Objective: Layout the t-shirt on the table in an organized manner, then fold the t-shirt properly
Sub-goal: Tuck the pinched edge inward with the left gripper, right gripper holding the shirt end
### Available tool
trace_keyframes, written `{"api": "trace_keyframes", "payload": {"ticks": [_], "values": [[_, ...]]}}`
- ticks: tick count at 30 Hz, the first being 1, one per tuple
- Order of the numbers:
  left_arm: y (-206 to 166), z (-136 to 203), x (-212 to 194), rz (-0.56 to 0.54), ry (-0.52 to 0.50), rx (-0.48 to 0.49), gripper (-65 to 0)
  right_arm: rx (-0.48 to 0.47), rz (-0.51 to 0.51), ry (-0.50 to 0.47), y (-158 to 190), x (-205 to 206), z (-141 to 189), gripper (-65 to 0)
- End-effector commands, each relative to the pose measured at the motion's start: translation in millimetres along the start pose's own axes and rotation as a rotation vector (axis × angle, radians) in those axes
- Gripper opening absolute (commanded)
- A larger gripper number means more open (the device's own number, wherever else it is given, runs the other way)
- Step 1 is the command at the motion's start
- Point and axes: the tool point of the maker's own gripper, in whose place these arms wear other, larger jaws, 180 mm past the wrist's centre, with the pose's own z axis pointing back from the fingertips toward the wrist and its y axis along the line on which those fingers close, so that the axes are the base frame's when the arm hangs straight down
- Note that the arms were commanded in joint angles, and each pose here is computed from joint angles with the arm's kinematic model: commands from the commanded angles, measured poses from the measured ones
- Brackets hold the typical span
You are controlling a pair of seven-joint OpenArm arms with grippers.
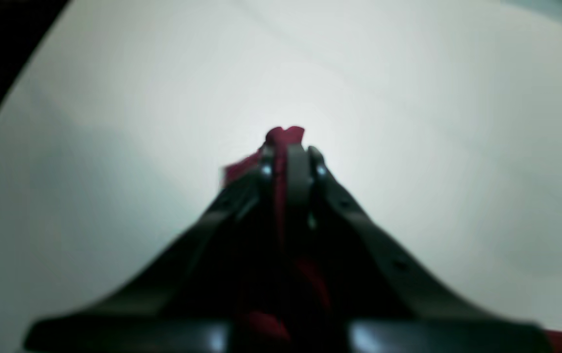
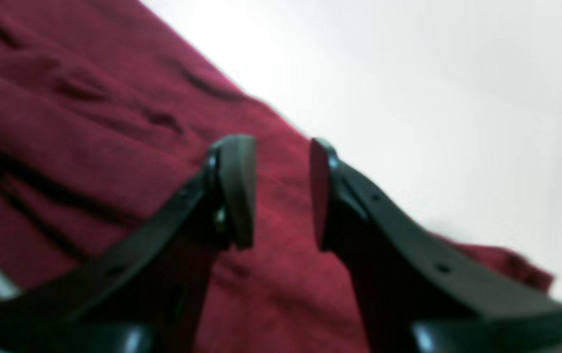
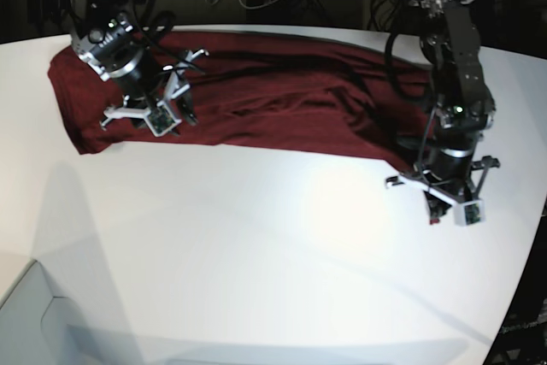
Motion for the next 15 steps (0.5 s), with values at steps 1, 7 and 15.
{"api": "trace_keyframes", "payload": {"ticks": [1,7,15], "values": [[4.8,6.0,8.7,-0.003,-0.033,0.009,-65.0,-0.029,-0.001,-0.046,-11.1,11.7,2.9,-45.2],[30.8,26.0,-12.2,-0.002,0.005,0.073,-65.0,-0.072,-0.005,-0.048,-27.1,11.0,6.4,-45.1],[42.4,37.0,-42.1,0.000,0.072,0.102,-65.0,-0.071,-0.013,-0.036,-25.2,6.0,8.0,-45.0]]}}
